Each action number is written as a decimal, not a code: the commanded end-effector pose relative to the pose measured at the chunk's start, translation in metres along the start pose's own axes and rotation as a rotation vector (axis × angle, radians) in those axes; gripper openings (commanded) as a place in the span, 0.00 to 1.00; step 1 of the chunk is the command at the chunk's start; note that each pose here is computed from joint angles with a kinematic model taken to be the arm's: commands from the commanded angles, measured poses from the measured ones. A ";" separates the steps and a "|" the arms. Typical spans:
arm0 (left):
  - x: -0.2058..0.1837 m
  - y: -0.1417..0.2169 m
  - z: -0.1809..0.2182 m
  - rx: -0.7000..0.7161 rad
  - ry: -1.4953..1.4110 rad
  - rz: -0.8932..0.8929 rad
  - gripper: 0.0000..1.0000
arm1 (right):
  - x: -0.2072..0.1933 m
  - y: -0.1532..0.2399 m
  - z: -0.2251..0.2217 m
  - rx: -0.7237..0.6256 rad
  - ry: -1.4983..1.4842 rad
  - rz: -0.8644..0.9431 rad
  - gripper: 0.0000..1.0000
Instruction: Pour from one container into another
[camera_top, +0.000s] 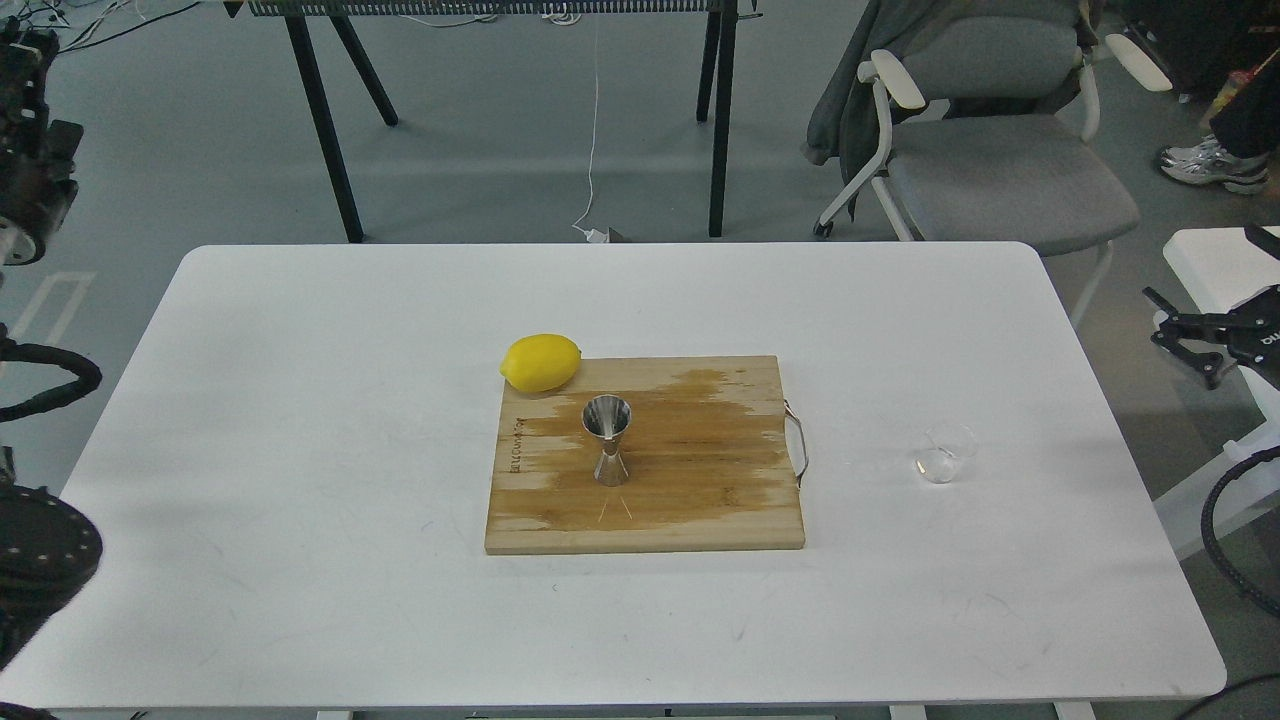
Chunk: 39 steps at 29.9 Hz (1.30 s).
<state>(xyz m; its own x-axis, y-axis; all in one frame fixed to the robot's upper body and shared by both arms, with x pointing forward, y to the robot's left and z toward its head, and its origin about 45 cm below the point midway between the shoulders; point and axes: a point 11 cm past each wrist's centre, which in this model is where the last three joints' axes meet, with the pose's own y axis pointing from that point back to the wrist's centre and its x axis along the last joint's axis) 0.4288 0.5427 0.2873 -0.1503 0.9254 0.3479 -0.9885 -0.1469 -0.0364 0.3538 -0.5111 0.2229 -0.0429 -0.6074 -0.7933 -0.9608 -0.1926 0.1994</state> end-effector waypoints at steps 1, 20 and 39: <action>0.025 0.008 -0.013 0.076 0.055 -0.022 1.00 | -0.001 0.000 0.002 -0.008 -0.016 -0.007 0.99; 0.103 0.025 0.038 -0.052 -0.024 0.181 1.00 | 0.001 0.013 0.027 -0.011 -0.169 -0.061 0.99; 0.155 0.049 0.057 -0.050 -0.100 0.261 1.00 | 0.011 0.023 0.018 0.002 -0.145 -0.018 0.99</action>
<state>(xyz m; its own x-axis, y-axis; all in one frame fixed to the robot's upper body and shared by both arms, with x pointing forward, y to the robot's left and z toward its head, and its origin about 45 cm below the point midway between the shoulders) 0.3610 0.6559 0.3891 -0.3900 0.8225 0.4139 -0.9208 -0.3492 -0.1737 0.3273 -0.5052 0.2091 -0.0558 -0.4828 -0.8740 -0.9613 -0.2105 0.1777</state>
